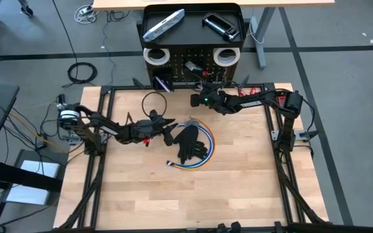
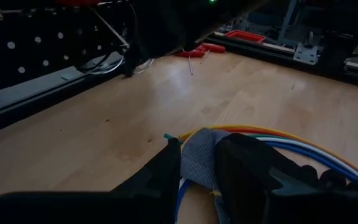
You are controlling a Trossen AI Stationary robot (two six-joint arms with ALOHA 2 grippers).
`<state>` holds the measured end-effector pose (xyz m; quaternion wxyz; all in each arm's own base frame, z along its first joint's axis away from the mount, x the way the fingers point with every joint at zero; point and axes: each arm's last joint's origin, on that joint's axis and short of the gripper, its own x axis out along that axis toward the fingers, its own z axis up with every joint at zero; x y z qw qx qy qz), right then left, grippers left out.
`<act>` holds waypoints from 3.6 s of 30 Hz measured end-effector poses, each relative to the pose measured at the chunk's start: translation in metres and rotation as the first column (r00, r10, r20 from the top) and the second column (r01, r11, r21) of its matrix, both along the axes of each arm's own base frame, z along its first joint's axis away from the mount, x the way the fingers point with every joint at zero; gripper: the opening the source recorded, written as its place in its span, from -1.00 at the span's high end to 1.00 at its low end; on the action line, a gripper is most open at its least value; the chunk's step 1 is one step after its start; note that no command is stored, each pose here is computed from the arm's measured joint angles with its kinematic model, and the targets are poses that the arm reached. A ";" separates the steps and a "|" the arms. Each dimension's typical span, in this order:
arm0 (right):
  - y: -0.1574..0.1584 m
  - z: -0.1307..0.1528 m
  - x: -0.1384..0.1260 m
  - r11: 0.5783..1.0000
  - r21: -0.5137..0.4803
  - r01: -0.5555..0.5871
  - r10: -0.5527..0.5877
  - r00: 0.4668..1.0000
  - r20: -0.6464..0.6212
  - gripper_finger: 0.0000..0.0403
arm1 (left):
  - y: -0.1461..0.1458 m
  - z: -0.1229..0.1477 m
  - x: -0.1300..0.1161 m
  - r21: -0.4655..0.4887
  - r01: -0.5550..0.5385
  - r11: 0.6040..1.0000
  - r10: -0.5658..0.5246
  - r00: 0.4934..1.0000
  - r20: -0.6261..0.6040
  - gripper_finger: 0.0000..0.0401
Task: Hang tools onto peg board
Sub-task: Hang the red allen wrench on the peg board, then adjust the red allen wrench
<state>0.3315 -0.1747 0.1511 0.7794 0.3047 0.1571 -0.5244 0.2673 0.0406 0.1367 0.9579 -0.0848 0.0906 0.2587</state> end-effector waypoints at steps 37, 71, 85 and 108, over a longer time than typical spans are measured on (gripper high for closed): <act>0.022 0.004 -0.156 0.740 0.291 0.606 -0.582 0.794 -0.175 0.08 | -0.001 -0.002 0.000 -0.027 0.009 1.000 -0.009 1.000 -0.009 0.40; 0.002 -0.009 -0.170 0.703 0.370 0.608 -0.600 0.786 -0.151 0.31 | -0.001 -0.002 0.000 -0.011 0.013 1.000 -0.013 1.000 -0.016 0.40; 0.073 0.009 -0.054 0.960 -0.263 -0.098 0.056 0.985 -0.163 0.34 | 0.000 0.003 0.001 0.001 0.005 1.000 -0.005 0.999 0.031 0.40; -0.029 -0.009 0.031 0.999 -0.040 0.008 -0.017 0.974 -0.227 0.48 | 0.000 0.003 0.001 0.002 0.006 1.000 -0.006 0.999 0.032 0.40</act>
